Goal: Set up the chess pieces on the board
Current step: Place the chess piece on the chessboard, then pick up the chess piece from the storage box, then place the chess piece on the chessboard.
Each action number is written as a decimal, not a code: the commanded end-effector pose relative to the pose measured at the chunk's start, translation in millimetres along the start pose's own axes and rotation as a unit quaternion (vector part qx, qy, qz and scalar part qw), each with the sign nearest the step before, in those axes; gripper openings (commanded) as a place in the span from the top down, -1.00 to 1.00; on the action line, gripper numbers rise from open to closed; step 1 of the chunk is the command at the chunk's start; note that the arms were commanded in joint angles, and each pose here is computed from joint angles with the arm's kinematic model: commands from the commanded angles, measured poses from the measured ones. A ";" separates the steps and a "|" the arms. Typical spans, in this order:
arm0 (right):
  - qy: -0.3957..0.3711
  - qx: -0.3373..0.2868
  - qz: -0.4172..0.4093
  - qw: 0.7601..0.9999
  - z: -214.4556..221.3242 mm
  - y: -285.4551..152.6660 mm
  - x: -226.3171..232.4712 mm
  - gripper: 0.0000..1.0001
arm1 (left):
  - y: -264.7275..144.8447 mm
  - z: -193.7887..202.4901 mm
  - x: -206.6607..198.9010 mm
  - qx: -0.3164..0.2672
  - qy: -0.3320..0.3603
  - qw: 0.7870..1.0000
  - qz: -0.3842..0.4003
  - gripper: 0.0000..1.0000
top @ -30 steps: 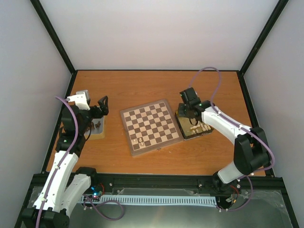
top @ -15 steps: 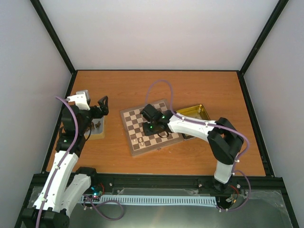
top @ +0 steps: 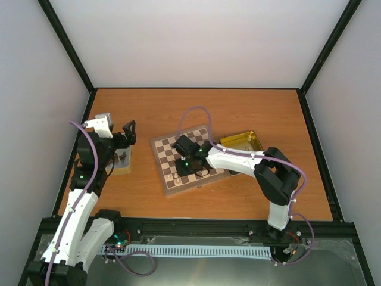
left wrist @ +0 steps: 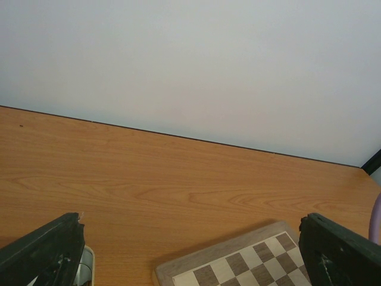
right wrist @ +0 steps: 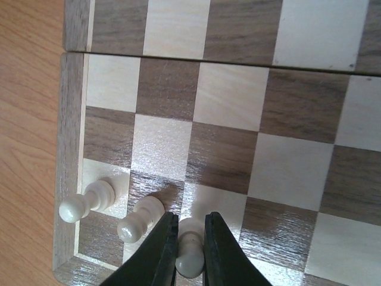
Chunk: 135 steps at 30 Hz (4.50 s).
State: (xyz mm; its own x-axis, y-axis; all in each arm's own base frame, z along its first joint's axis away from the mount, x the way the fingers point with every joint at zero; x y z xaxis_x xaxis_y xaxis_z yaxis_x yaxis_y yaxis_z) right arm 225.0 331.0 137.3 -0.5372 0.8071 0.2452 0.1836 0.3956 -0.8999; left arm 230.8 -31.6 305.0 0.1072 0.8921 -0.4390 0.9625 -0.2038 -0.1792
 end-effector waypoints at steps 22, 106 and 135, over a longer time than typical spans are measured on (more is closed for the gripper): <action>-0.009 0.003 0.032 0.999 -2.4 6.9 5.1 0.56 | -5.6 -13.6 -8.6 -0.024 -0.002 1.000 0.017 -0.99; 0.081 -0.097 0.081 0.989 -13.9 -70.5 -116.5 0.77 | -4.0 -12.1 -8.3 -0.020 -0.002 1.000 0.018 -0.99; -0.013 0.022 0.047 0.999 9.3 11.3 -19.5 0.71 | -5.6 -12.6 -8.5 -0.022 -0.002 1.000 0.018 -0.99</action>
State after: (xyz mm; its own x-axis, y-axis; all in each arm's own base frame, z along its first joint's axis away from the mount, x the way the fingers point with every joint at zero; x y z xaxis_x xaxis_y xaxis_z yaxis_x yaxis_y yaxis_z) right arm 231.1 314.0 126.3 -0.5653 0.8044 0.1827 0.1876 0.3411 -0.9211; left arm 229.5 -31.9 306.4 0.1139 0.8908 -0.4399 0.9627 -0.2084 -0.1727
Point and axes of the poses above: each gripper's point midway between its finger pads, its own y axis out along the fingers, its own x axis along the line the jaws close on, z = x × y, the point moved 8 cm from there along -y, back along the fingers, and after that the axes turned 8 degrees about -y, right-handed, at the moved point
